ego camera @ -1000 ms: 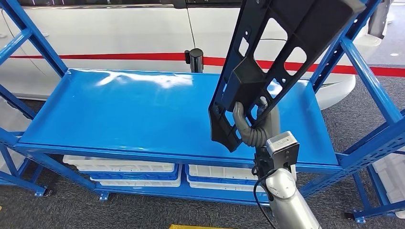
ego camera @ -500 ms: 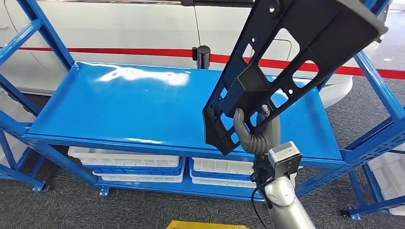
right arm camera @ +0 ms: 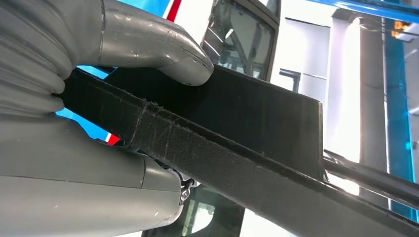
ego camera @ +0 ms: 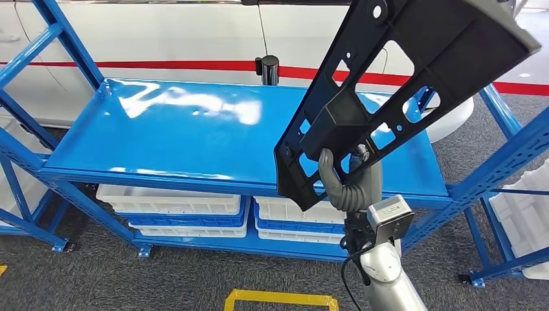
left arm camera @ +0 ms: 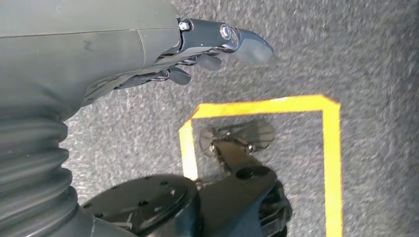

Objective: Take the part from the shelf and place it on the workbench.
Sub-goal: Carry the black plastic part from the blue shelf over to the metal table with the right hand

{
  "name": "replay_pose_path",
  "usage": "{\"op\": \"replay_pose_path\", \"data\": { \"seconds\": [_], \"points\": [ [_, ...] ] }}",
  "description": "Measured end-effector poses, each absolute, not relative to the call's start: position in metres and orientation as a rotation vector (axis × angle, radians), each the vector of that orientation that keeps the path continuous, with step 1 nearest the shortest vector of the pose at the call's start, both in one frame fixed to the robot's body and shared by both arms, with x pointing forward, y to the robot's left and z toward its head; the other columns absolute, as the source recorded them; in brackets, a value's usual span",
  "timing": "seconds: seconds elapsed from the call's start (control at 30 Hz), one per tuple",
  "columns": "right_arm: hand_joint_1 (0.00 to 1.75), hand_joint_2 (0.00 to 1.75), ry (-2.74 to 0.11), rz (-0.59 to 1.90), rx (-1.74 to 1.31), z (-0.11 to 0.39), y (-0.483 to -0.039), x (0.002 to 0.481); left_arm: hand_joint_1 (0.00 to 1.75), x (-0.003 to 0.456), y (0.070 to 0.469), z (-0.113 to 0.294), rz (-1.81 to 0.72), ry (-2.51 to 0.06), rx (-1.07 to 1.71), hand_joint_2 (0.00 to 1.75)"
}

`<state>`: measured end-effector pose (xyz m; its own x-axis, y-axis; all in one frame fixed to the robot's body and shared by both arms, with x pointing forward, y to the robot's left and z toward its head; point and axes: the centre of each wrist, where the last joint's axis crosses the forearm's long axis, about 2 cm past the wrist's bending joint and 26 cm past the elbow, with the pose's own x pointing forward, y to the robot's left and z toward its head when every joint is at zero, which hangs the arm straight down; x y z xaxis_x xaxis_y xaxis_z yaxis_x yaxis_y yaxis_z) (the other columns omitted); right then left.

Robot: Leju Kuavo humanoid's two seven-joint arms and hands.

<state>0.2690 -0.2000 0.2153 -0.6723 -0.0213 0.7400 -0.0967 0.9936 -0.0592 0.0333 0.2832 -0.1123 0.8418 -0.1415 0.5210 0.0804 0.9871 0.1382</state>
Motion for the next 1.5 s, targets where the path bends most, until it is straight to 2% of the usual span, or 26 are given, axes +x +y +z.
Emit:
{"op": "replay_pose_path", "data": {
  "seconds": [1.5],
  "points": [
    [1.50,1.75,-2.344,0.095,0.066,0.2228,-0.2026,0.2699,0.00,0.0417,0.2844,-0.1115,-0.119,-0.578,0.109,1.75]
  ]
}}
